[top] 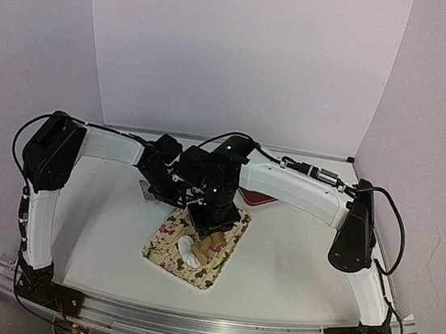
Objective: Roll out the dumpling wrappers from the dough
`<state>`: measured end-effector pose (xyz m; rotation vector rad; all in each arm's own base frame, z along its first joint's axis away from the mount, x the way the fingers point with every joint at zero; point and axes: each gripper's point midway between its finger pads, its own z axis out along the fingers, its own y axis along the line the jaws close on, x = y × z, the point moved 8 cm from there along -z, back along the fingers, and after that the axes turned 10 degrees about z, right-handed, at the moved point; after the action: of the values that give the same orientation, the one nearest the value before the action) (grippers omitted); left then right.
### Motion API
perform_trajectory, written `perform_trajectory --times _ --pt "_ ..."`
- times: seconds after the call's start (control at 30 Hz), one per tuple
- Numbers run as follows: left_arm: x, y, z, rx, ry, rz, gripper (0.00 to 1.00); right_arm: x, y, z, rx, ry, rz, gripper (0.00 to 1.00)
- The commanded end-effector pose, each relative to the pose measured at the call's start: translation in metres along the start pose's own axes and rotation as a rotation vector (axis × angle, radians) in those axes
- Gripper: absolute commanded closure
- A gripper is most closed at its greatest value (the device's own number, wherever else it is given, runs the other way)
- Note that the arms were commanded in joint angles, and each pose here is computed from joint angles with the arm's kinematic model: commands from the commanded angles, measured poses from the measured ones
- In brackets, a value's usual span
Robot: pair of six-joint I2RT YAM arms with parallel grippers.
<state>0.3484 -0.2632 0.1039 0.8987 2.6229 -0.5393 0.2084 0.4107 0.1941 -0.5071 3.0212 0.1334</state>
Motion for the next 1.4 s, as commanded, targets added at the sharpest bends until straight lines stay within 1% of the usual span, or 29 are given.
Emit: perform_trajectory --times 0.0,0.2,0.27,0.4,0.57,0.63,0.83,0.9,1.0,1.03,1.17,1.37 --pt "0.012 -0.013 -0.042 0.001 -0.037 -0.043 0.59 0.034 -0.038 0.044 0.263 0.276 0.039 1.0" --pt "0.061 -0.023 -0.049 0.075 0.023 -0.132 0.58 0.034 -0.045 0.045 0.218 0.276 0.082 1.0" --pt "0.07 -0.026 -0.05 0.101 0.037 -0.143 0.57 0.034 -0.048 0.045 0.214 0.279 0.09 1.0" --pt "0.079 -0.029 -0.049 0.139 0.052 -0.148 0.56 0.035 -0.052 0.049 0.209 0.293 0.093 1.0" --pt "0.088 -0.025 -0.038 0.117 0.101 -0.139 0.56 0.033 -0.053 0.049 0.202 0.292 0.094 1.0" --pt "0.09 -0.024 -0.032 0.12 0.121 -0.135 0.59 0.031 -0.052 0.049 0.198 0.288 0.096 1.0" --pt "0.094 -0.026 -0.017 0.116 0.17 -0.101 0.76 0.028 -0.049 0.049 0.196 0.278 0.104 1.0" --pt "0.097 -0.025 -0.011 0.092 0.197 -0.094 0.83 0.027 -0.049 0.05 0.19 0.28 0.108 1.0" --pt "0.103 -0.019 -0.003 0.036 0.243 -0.097 0.97 0.027 -0.05 0.053 0.195 0.292 0.114 1.0" --pt "0.105 -0.017 -0.001 0.017 0.256 -0.099 0.99 0.027 -0.052 0.054 0.2 0.299 0.119 1.0" --pt "0.112 -0.011 -0.002 -0.051 0.282 -0.1 1.0 0.03 -0.065 0.059 0.232 0.327 0.15 1.0" --pt "0.121 -0.008 -0.002 -0.081 0.303 -0.113 1.0 0.03 -0.086 0.063 0.267 0.35 0.193 1.0"
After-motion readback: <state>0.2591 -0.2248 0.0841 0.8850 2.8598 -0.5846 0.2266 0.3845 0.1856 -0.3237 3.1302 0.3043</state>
